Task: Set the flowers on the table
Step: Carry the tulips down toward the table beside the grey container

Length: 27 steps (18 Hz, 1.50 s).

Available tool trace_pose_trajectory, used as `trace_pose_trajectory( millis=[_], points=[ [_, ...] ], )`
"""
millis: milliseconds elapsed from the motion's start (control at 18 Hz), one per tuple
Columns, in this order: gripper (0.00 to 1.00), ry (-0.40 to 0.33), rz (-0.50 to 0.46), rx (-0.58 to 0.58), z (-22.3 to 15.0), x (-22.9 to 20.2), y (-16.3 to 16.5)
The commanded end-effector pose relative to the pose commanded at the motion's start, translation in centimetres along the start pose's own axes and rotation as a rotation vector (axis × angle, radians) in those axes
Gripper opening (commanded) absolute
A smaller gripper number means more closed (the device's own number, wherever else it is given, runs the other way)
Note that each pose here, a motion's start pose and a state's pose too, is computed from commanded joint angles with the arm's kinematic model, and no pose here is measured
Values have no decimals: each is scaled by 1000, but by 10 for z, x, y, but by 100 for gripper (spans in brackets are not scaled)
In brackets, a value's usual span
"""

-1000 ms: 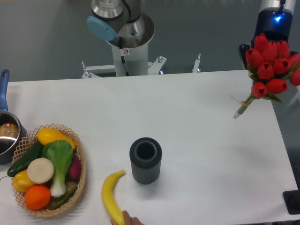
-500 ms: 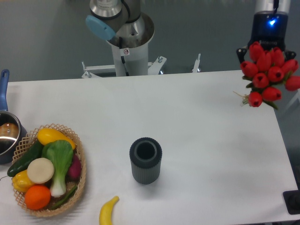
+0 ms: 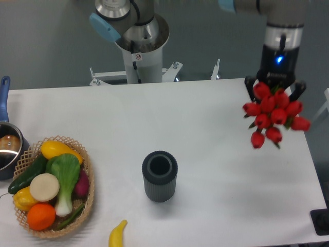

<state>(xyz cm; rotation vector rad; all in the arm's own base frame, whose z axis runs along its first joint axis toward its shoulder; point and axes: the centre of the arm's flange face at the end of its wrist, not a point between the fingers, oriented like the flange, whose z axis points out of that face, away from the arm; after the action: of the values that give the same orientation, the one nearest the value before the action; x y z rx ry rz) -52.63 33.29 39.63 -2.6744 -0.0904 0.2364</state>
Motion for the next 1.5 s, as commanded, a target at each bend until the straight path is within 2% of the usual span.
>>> trace_pose_trajectory(
  millis=[222, 333, 444, 833, 1500],
  points=[
    [38, 16, 27, -94, 35, -2, 3],
    [38, 11, 59, -179, 54, 1, 1],
    [38, 6, 106, -253, 73, 12, -13],
    [38, 20, 156, -395, 119, 27, -12],
    [38, 77, 143, -422, 170, 35, -6]
  ],
)
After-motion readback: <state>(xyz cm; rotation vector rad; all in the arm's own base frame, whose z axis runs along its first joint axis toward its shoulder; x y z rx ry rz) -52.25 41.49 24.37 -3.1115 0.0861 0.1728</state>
